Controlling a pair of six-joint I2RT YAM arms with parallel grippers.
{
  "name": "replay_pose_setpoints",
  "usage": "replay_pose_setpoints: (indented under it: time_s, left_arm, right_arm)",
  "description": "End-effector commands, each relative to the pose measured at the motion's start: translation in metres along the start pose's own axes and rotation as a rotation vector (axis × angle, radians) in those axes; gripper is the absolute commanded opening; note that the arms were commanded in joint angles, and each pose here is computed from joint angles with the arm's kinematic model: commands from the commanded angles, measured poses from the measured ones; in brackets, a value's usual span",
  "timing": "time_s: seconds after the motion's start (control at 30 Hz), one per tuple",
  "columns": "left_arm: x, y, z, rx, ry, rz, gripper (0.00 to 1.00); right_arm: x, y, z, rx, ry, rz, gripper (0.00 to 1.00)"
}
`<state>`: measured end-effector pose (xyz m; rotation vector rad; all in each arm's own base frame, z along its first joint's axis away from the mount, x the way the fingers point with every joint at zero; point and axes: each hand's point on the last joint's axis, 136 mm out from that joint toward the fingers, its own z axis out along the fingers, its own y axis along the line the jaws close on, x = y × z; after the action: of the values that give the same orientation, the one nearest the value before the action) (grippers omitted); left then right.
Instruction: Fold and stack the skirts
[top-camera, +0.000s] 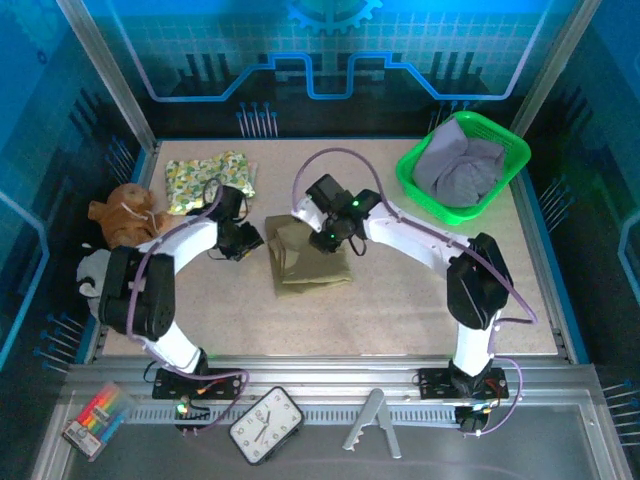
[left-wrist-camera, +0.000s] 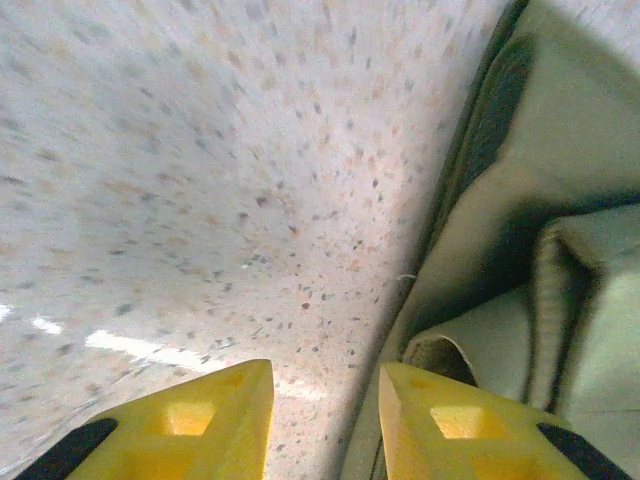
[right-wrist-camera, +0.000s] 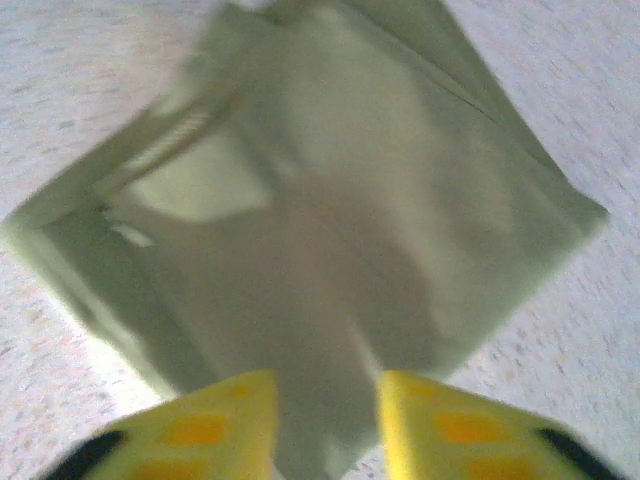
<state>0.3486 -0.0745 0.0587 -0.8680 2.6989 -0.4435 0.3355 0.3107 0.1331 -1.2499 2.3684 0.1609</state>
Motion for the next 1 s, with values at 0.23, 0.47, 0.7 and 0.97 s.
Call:
replay_pose_setpoints:
  time_s: [0.23, 0.47, 0.7, 0.97]
  left_arm:
    - [0.036, -0.074, -0.039, 0.365, 0.081, -0.031, 0.29]
    - [0.075, -0.129, -0.008, 0.503, 0.238, -0.029, 0.28]
    - [0.067, -0.072, 0.055, 0.272, 0.221, -0.074, 0.27]
    - [0.052, -0.051, 0.078, 0.096, 0.202, 0.065, 0.28]
  right_arm:
    - [-0.006, -0.047, 0.057, -0.106, 0.066, 0.393, 0.0]
    - [-0.012, -0.055, 0.107, -0.13, 0.17, 0.444, 0.0]
    - [0.007, -0.053, 0.125, -0.165, 0.261, 0.654, 0.02]
    - [0.032, -0.024, 0.115, -0.244, 0.283, 0.86, 0.03]
